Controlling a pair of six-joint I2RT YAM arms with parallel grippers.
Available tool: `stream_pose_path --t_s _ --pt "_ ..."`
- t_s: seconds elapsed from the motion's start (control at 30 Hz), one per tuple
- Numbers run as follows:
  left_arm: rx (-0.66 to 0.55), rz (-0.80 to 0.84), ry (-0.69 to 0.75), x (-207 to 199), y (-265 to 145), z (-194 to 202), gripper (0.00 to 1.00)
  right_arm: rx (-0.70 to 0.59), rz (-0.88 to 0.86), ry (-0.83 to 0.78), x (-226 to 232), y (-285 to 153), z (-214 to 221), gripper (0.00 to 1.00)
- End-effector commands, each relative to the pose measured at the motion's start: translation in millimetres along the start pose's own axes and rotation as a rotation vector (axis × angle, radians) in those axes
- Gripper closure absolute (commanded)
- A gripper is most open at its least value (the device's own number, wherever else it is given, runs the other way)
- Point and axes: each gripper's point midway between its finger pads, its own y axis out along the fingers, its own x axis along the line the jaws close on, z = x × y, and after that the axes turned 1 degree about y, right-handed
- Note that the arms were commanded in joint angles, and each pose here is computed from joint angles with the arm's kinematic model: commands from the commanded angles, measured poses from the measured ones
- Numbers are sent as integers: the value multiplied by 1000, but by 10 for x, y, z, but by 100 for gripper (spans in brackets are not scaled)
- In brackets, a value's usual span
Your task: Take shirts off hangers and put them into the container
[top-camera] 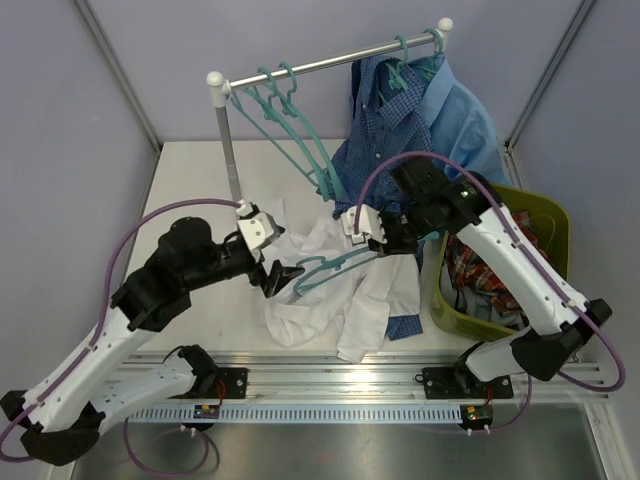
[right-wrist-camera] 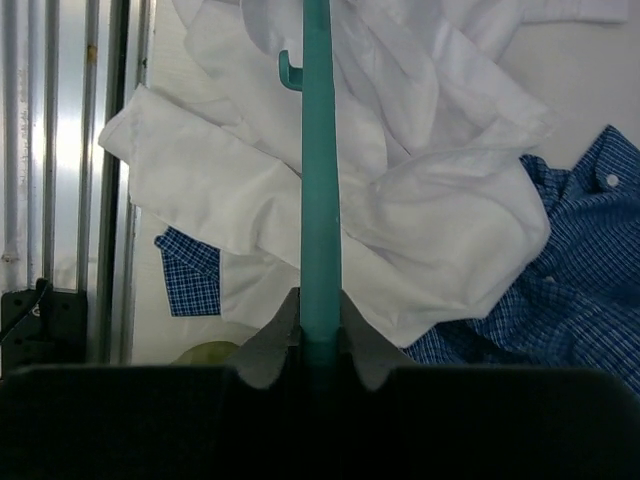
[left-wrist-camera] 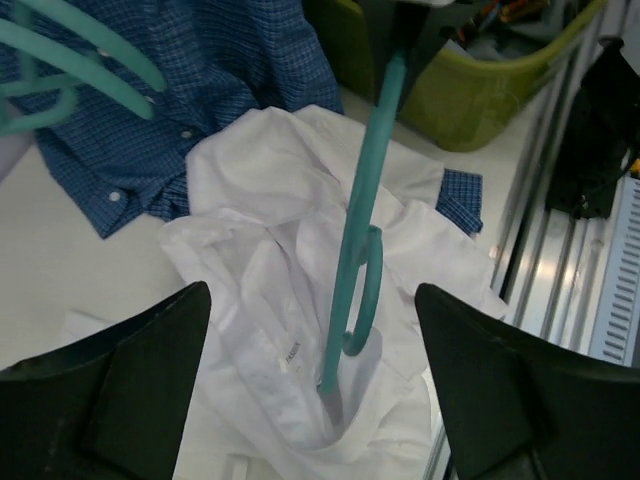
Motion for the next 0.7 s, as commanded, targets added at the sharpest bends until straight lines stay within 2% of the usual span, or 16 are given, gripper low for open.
stream_pose_path --t_s 0.0,0.07,0.2,0.3,0.5,0.67 --pt "-174 -167 -16 210 -229 -349 7 20 142 -23 58 -633 43 100" --pt "-206 -217 -22 254 -341 -383 5 20 185 27 66 -854 121 100" --pt "-192 -292 -54 328 -430 -231 3 4 301 93 29 -1259 203 100" --pt "-183 -333 -83 358 -480 -116 2 23 324 147 80 -1355 320 100" --pt "-170 -340 -131 324 -473 74 1 -33 264 165 373 -1290 296 100" --pt "-174 -342 -148 302 -496 122 1 19 226 268 488 -1093 527 100"
